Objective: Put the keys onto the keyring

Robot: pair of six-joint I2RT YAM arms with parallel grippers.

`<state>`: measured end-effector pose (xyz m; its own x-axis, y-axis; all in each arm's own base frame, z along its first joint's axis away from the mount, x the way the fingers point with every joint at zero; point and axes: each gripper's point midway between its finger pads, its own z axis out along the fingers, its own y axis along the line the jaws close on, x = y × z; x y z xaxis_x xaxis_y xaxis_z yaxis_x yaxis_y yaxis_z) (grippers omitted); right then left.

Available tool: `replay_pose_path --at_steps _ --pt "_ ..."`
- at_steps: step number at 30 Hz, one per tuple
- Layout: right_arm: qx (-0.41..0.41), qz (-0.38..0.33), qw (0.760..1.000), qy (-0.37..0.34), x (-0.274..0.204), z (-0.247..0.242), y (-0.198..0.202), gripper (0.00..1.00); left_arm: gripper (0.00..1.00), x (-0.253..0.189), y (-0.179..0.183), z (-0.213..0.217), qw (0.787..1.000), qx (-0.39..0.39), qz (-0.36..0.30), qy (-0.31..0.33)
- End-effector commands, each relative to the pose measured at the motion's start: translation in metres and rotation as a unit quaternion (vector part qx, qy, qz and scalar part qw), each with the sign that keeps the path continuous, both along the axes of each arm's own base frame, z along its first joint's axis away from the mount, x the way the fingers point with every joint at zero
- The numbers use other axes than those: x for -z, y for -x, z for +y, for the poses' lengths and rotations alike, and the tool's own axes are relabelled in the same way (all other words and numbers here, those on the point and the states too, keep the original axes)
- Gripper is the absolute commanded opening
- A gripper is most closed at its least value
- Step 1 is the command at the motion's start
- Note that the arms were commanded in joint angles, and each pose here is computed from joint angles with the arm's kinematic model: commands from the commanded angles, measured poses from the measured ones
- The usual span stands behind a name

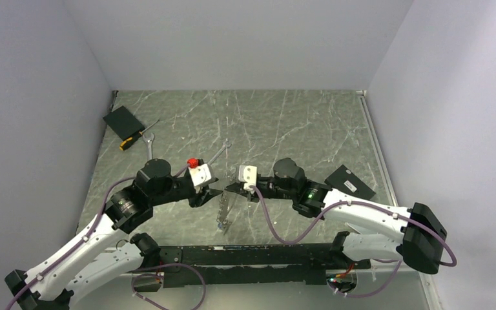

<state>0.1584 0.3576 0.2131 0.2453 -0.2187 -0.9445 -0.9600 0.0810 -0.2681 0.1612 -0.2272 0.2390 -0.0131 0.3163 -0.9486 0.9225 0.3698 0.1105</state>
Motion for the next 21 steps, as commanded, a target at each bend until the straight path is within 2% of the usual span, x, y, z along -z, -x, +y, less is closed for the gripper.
replay_pose_path --at_steps 1,13,19,21 --pt "-0.002 -0.04 0.996 -0.073 -0.048 0.001 0.001 0.0 0.49 -0.009 0.005 -0.007 0.999 0.026 -0.007 0.02" --pt "-0.021 -0.046 0.994 -0.092 -0.062 -0.004 0.011 0.0 0.49 -0.007 0.0 -0.011 0.999 0.031 -0.01 0.02" --pt "-0.027 -0.048 0.993 -0.103 -0.067 -0.005 0.015 0.0 0.39 -0.008 -0.002 -0.011 0.999 0.028 -0.015 0.024" --pt "-0.026 -0.049 0.993 -0.106 -0.068 -0.005 0.015 0.0 0.39 -0.006 -0.001 -0.012 0.999 0.032 -0.014 0.025"
